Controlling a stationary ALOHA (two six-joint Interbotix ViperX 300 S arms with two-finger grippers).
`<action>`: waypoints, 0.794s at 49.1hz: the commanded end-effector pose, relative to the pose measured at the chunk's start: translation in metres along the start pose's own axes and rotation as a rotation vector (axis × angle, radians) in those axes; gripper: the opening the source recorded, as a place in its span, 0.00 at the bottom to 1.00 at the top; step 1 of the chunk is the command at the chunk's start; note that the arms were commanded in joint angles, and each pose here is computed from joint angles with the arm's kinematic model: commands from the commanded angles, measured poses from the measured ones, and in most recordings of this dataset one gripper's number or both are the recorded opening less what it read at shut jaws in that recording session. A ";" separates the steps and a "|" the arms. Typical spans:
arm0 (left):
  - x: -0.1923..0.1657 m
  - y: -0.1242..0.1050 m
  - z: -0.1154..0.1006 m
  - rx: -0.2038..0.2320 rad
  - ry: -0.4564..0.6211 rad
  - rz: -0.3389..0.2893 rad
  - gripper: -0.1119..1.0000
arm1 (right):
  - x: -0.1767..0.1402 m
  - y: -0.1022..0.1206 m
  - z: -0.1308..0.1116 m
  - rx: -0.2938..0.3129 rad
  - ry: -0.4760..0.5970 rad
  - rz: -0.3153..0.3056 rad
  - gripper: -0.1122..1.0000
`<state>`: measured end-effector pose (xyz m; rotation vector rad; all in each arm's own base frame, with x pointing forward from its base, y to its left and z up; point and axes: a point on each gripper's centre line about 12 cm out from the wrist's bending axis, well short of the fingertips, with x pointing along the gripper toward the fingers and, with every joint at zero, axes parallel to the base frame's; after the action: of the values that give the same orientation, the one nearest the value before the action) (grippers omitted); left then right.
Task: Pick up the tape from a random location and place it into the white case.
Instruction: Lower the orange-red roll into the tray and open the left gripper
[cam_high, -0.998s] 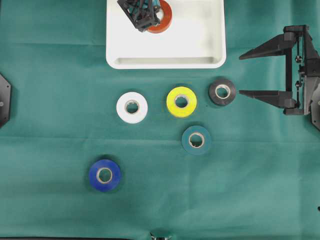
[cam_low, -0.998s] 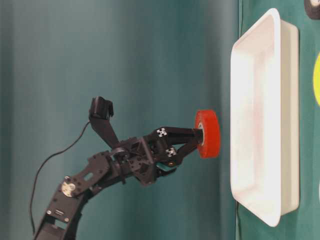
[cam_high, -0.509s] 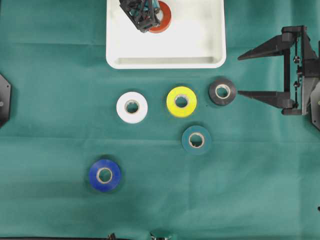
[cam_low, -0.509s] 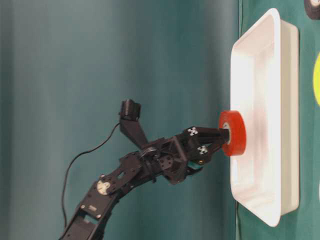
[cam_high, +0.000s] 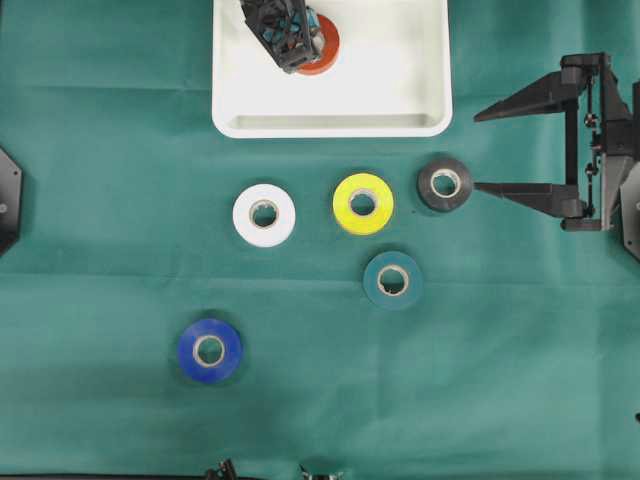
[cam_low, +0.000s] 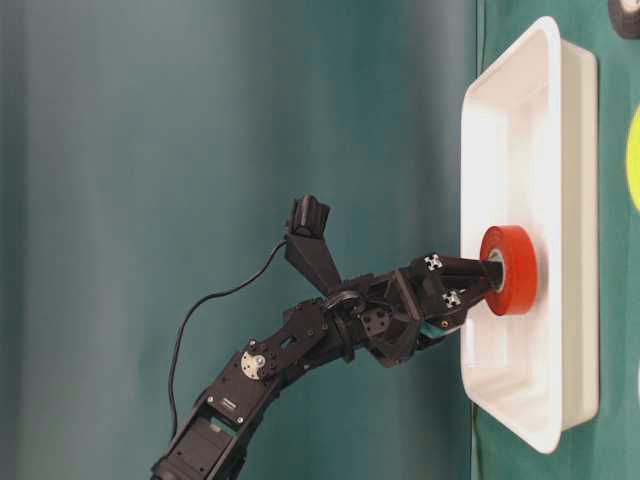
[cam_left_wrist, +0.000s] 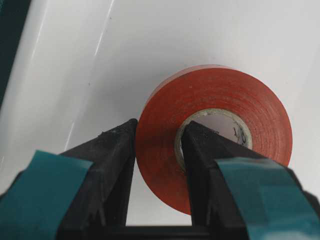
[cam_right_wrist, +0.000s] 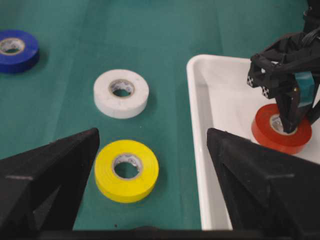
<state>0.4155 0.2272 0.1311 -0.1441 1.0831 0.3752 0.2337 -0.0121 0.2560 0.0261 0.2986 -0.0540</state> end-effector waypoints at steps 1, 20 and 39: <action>-0.010 0.003 0.009 -0.007 -0.036 0.005 0.31 | 0.000 0.000 0.011 -0.003 -0.031 -0.001 0.90; -0.011 -0.001 0.012 -0.005 -0.054 0.003 0.44 | 0.000 0.000 0.012 -0.003 -0.032 -0.001 0.90; -0.012 -0.002 0.014 0.000 -0.080 0.005 0.98 | 0.000 0.000 0.011 -0.003 -0.028 -0.001 0.90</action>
<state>0.4202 0.2262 0.1326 -0.1359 1.0436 0.3777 0.2336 -0.0121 0.2558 0.0262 0.3001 -0.0541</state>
